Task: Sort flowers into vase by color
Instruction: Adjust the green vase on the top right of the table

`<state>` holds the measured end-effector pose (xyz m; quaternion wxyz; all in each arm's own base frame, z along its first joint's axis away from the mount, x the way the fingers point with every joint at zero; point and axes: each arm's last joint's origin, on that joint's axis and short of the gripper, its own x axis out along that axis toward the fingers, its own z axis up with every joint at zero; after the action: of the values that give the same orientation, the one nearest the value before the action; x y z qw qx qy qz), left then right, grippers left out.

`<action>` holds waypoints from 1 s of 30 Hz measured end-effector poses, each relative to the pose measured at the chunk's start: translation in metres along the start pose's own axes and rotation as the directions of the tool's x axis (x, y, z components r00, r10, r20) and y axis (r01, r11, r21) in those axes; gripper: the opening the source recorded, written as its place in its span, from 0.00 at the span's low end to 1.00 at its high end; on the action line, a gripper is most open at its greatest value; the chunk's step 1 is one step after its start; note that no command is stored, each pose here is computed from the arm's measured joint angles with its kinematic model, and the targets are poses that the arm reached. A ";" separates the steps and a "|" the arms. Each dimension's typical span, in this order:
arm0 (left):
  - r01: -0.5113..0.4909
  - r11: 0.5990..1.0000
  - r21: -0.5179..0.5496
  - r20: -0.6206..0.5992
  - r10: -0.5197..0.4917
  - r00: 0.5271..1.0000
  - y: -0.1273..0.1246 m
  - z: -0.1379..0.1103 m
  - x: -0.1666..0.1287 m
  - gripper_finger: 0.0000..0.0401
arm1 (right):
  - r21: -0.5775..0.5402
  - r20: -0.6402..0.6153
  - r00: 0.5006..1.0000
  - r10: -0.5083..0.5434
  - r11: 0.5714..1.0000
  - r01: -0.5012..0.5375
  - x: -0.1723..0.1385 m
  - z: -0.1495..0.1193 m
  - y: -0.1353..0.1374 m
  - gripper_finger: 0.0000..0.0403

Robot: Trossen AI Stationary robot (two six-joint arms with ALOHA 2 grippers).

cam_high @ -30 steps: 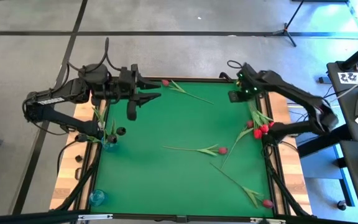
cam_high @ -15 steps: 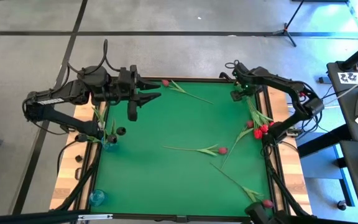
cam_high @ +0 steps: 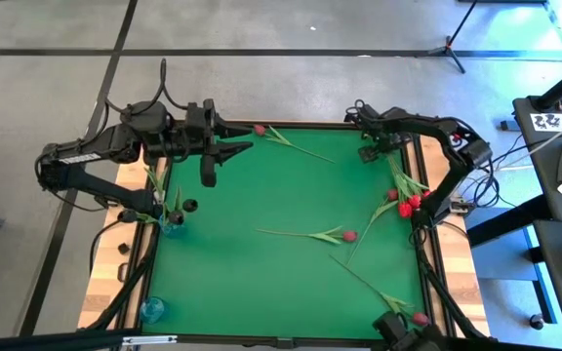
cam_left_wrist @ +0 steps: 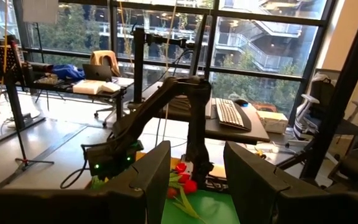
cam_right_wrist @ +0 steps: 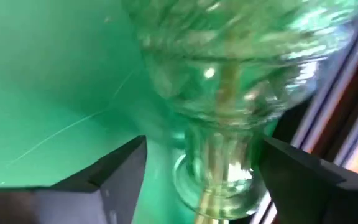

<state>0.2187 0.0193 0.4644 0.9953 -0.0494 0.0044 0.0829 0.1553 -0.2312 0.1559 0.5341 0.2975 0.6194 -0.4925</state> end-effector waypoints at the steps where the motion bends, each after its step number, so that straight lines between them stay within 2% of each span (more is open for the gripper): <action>1: 0.002 1.000 0.000 0.000 -0.002 1.000 0.000 0.000 0.000 0.37 | -0.002 -0.008 1.000 0.005 1.000 -0.005 0.001 0.000 0.001 0.70; 8: 0.004 1.000 -0.002 -0.001 -0.004 1.000 0.000 0.000 0.000 0.37 | -0.011 -0.051 0.998 0.027 1.000 -0.027 0.010 0.001 0.005 0.52; 15: 0.004 1.000 -0.002 -0.001 -0.004 1.000 0.000 0.000 0.000 0.37 | -0.033 -0.079 0.996 0.035 0.999 -0.038 0.011 -0.001 0.005 0.41; 23: 0.004 1.000 0.004 0.005 -0.004 1.000 0.000 0.001 0.000 0.37 | -0.070 -0.163 0.986 0.025 0.997 -0.037 0.006 -0.007 0.003 0.41; 30: 0.002 1.000 0.004 0.007 -0.002 1.000 0.000 0.001 0.000 0.37 | -0.172 -0.109 0.994 0.026 0.984 -0.044 -0.021 0.004 0.018 0.40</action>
<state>0.2187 0.0193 0.4651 0.9955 -0.0472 0.0011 0.0819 0.1780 -0.2256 0.1710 0.5329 0.2863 0.6822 -0.4107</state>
